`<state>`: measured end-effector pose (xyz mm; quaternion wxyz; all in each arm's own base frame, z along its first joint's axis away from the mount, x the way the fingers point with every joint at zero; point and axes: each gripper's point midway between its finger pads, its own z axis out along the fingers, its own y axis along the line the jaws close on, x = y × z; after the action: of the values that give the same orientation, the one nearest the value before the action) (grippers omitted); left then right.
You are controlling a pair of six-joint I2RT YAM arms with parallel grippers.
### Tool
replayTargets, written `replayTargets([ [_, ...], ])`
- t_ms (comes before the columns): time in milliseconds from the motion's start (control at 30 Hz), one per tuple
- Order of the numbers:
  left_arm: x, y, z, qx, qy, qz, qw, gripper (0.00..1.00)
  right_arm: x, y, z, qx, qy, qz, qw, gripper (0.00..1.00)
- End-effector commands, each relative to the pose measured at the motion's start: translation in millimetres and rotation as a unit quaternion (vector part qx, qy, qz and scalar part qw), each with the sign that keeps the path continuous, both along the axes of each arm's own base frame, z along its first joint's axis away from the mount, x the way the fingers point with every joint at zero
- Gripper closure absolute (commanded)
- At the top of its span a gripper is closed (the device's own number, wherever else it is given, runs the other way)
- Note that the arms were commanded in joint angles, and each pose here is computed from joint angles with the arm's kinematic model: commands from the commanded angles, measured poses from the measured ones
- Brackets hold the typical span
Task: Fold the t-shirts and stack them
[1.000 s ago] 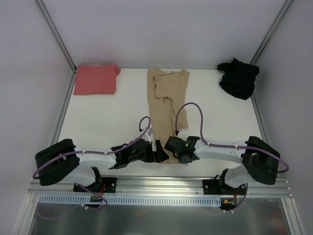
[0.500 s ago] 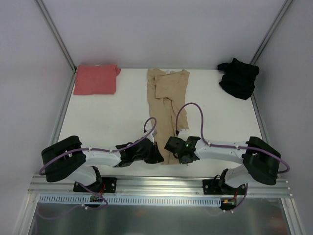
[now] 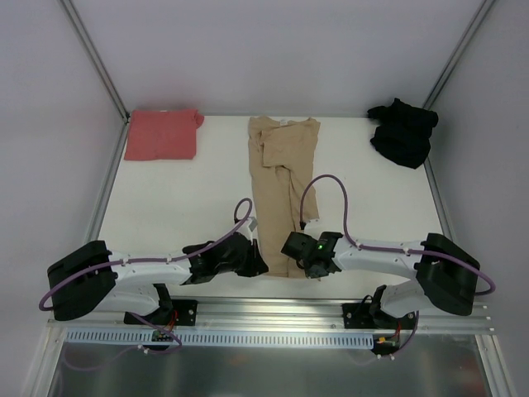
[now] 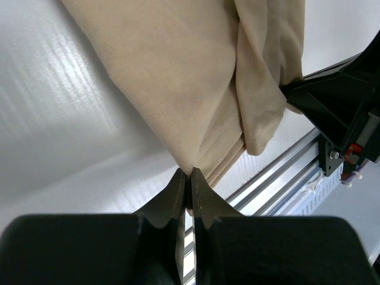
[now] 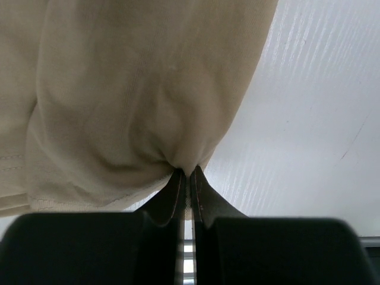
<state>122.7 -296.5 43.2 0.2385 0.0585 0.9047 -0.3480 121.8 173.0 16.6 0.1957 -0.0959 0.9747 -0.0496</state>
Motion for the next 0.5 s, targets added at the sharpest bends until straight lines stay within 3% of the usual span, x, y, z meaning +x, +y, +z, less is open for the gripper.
replayTargets([
  [0,-3.1,18.0,-10.3,0.036,-0.01,0.003,0.999,1.0,-1.6,-18.6,1.6,-0.025,-0.006,-0.013,1.0,1.0],
  [467,-7.6,26.9,-23.4,0.044,0.0,0.009,0.999,1.0,-1.8,-24.3,3.7,-0.033,-0.006,-0.014,0.999,1.0],
])
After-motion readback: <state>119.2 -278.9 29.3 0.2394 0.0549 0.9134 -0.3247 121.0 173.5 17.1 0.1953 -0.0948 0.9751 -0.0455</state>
